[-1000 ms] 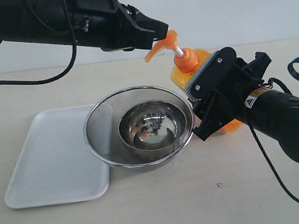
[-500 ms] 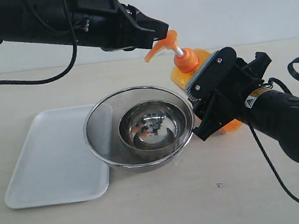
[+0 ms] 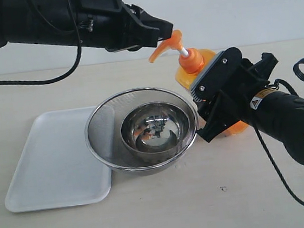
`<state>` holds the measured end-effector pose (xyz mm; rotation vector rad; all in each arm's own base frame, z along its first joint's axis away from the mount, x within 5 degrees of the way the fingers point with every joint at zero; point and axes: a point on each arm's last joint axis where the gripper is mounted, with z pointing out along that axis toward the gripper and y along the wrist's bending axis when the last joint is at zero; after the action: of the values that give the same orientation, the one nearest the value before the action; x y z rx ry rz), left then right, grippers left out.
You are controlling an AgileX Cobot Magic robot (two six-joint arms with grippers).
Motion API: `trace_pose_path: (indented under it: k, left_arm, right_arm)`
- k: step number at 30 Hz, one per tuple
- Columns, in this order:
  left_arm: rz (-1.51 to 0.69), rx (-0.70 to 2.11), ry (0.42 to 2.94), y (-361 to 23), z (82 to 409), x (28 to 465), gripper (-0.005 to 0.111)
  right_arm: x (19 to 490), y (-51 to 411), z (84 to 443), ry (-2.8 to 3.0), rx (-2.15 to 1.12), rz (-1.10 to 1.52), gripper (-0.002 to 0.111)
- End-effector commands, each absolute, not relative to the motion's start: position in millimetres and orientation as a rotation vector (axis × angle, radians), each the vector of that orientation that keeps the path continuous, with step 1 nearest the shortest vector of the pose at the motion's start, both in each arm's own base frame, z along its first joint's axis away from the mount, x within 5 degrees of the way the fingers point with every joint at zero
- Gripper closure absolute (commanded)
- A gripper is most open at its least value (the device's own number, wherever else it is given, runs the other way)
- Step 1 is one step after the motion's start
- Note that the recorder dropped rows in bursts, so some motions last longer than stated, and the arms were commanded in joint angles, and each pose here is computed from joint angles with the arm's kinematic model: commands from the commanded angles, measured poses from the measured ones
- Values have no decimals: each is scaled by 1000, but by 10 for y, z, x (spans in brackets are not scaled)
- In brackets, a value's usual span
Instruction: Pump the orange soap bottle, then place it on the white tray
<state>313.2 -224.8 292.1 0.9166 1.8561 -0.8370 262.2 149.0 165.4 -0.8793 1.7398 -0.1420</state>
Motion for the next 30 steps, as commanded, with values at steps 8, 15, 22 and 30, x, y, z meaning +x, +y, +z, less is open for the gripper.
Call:
trace_pose_path:
  k: [8,15,22,30]
  left_arm:
    - [-811,977,1887,-2275,2753,3145,102]
    - [-814,979,1917,-2295,2640,3184,102]
    - [-818,982,1936,-2307,2570,3204,102]
    - [-818,982,1936,-2307,2570,3204,102]
  right_arm:
    - [2558,1488,1509,1854,-920,-96,108]
    - [2558,1488,1509,1854,-920,-96,108]
    - [2558,1488,1509,1856,-915,-93,108]
    - [2558,1488,1509,1856,-915,-93,108]
